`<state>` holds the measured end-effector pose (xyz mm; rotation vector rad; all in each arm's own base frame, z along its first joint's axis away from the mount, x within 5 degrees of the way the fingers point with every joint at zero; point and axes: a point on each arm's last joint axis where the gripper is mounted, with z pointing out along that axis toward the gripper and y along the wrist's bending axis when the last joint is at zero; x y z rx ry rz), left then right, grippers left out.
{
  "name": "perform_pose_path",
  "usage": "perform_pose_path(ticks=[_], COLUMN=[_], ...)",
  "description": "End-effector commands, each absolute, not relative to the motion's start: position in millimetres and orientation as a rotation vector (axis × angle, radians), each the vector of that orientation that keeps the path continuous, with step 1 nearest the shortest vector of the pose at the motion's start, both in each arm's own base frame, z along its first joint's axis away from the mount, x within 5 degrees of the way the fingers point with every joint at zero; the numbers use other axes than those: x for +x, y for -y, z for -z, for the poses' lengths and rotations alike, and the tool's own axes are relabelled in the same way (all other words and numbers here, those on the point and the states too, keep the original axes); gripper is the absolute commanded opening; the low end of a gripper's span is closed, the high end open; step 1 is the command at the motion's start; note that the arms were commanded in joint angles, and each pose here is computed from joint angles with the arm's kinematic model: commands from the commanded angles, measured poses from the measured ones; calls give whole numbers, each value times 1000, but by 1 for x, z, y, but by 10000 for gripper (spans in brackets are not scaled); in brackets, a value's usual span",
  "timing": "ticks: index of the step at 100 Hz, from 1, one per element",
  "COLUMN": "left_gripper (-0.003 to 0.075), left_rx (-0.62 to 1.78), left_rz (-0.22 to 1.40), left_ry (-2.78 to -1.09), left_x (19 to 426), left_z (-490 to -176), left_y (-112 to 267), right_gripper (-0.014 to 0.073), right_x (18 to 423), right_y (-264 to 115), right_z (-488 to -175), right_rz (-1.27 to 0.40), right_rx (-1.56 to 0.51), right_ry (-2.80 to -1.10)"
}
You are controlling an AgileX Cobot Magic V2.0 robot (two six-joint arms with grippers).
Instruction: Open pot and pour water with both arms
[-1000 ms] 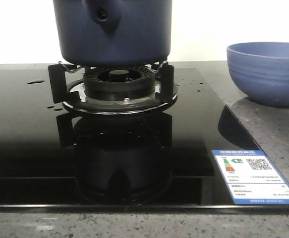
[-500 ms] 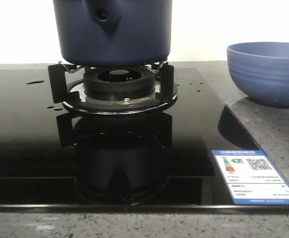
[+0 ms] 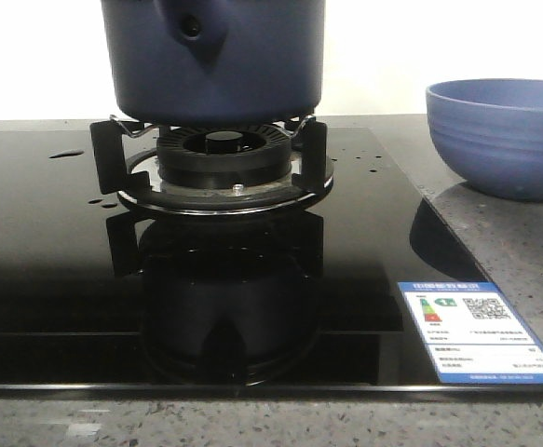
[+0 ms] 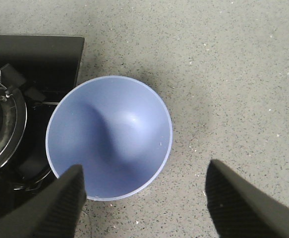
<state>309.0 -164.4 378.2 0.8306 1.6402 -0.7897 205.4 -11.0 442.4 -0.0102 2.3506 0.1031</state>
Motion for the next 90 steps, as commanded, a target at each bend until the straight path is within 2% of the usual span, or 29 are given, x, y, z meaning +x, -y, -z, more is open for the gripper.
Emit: perform_pose_path(ticks=[1, 21, 29, 36, 40, 44, 46, 51, 59, 74, 90], left_gripper=[600, 596, 546, 430, 333, 198, 157, -15, -19, -20, -20], left_rx=[781, 777, 768, 717, 695, 673, 671, 665, 641, 494, 321], left_rz=[818, 773, 752, 750, 750, 737, 733, 714, 666, 498, 319], left_ry=[-1504, -1420, -1393, -1389, -1383, -1373, -1368, -1349, -1336, -1363, -1366], left_x=[292, 271, 261, 254, 249, 244, 243, 236, 228, 211, 179], left_z=[-423, -452, -462, -471, -476, -481, -483, -489, -495, -497, -474], left_y=[153, 135, 128, 122, 118, 113, 111, 106, 99, 77, 53], right_gripper=[465, 465, 461, 407, 344, 262, 232, 102, -74, -64, -64], right_x=[199, 200, 201, 203, 205, 206, 207, 209, 210, 206, 182], right_y=[11, 11, 8, 4, 1, -1, -2, -5, -11, -15, -14], right_z=[-460, -461, -463, -467, -469, -472, -473, -475, -476, -462, -428], right_rz=[-89, -94, -139, -204, -248, -292, -313, -355, -402, -398, -290], right_rx=[-15, -15, -10, -1, 7, 17, 20, 2, -35, -92, -120], right_ry=[-2252, -2237, -2204, -2161, -2130, -2092, -2074, -2023, -1936, -1772, -1657])
